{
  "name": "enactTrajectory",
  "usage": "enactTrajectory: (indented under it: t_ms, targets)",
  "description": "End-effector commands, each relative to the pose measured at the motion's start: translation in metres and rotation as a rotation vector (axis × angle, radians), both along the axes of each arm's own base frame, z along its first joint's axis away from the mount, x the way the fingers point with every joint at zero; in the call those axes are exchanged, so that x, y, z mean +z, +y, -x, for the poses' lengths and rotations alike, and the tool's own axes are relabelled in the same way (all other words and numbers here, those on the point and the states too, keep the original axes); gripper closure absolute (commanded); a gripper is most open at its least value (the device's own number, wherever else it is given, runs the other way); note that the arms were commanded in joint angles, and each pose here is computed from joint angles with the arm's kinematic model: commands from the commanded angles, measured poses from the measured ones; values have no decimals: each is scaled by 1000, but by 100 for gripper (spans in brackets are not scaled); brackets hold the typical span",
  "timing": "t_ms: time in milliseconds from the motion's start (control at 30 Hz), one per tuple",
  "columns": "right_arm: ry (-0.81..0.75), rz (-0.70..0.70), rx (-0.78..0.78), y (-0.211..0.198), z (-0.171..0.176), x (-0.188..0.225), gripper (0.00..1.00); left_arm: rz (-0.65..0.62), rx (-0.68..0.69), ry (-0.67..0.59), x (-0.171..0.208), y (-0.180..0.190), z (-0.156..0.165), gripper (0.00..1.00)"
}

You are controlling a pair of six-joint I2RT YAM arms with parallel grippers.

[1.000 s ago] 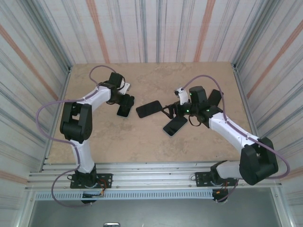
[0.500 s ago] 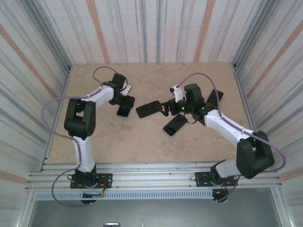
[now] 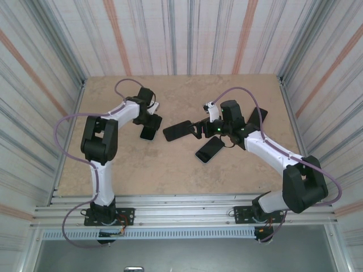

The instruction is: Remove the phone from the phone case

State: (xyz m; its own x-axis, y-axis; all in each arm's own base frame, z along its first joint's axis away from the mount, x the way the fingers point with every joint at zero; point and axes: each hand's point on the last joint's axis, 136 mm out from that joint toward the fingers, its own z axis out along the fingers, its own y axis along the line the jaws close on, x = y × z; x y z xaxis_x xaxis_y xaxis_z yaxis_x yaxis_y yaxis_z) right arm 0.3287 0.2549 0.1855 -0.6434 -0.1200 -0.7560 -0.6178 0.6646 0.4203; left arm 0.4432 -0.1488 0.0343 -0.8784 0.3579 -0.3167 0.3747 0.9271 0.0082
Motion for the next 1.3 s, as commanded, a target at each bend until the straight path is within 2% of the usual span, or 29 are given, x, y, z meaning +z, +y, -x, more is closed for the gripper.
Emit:
enactTrajectory:
  t_ms: [0, 200, 400, 667, 900, 1100, 1267]
  targets:
    - [5, -12, -8, 4, -4, 7, 1, -36, -11, 58, -14, -1, 7, 10]
    - [7, -12, -11, 4, -4, 6, 1, -31, -12, 105, -21, -3, 14, 11]
    - [12, -11, -11, 4, -4, 5, 1, -4, -1, 166, -26, -4, 25, 17]
    - [20, -12, -5, 5, -4, 2, 1, -54, 41, 179, -24, 10, 31, 13]
    - [25, -14, -4, 5, -3, 1, 1, 3, 76, 220, -25, 5, 34, 15]
    - [28, -18, -4, 6, -4, 0, 1, 22, 78, 235, -28, 1, 35, 27]
    - [29, -18, -13, 5, -5, 0, 1, 57, 78, 184, -8, -4, 26, 34]
